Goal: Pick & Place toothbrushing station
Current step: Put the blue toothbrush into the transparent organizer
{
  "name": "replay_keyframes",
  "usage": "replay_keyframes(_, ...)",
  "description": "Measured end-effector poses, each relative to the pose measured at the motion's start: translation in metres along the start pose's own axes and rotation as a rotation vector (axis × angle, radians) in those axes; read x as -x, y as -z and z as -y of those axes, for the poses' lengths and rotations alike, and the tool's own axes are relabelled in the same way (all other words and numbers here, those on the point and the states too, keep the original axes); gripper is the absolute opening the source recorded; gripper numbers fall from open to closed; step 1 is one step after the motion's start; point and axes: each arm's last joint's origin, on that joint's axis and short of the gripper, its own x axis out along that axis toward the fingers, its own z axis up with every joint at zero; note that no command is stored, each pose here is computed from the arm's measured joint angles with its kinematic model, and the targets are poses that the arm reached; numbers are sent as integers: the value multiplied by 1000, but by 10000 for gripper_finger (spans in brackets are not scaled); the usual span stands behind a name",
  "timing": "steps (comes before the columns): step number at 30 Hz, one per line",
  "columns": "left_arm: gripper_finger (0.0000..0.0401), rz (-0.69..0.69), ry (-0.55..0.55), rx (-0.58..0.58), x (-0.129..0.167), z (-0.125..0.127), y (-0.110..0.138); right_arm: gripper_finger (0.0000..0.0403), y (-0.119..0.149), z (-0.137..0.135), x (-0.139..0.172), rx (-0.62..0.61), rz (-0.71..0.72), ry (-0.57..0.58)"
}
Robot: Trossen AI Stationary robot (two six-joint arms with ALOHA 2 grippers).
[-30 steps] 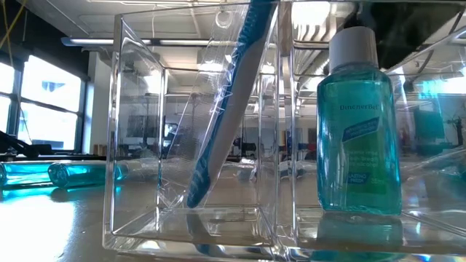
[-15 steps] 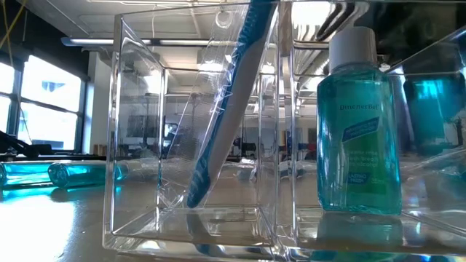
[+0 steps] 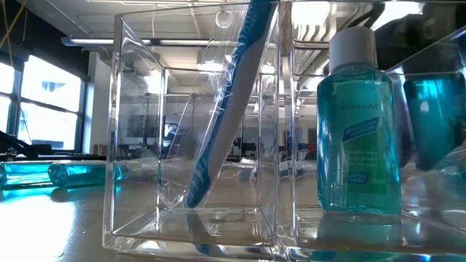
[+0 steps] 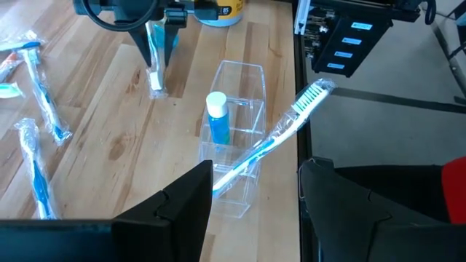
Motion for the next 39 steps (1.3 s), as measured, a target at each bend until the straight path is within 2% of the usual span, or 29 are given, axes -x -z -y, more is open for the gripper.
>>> replay_keyframes(13, 205, -61, -21, -48, -12, 2, 12, 105, 20, 6, -11, 28, 4, 56)
replay_keyframes(17, 205, -64, -33, -58, -14, 1, 14, 75, 23, 8, -11, 33, 8, 104)
replay_keyframes(21, 205, -66, -28, -82, -14, 2, 13, 18, 23, 11, -11, 103, 15, 184)
replay_keyframes(26, 205, -47, -9, -56, -14, 4, 11, 13, 3, 8, -2, 113, 101, 297)
replay_keyframes(31, 205, -50, -11, -66, -14, 3, 12, 10, -32, -13, 25, 249, 194, 463)
replay_keyframes(34, 205, -56, -15, -72, -14, 3, 12, 11, -54, -34, 49, 289, 300, 538)
replay_keyframes(39, 205, -72, -30, -82, -14, 1, 14, 9, -76, -87, 93, 285, 557, 497)
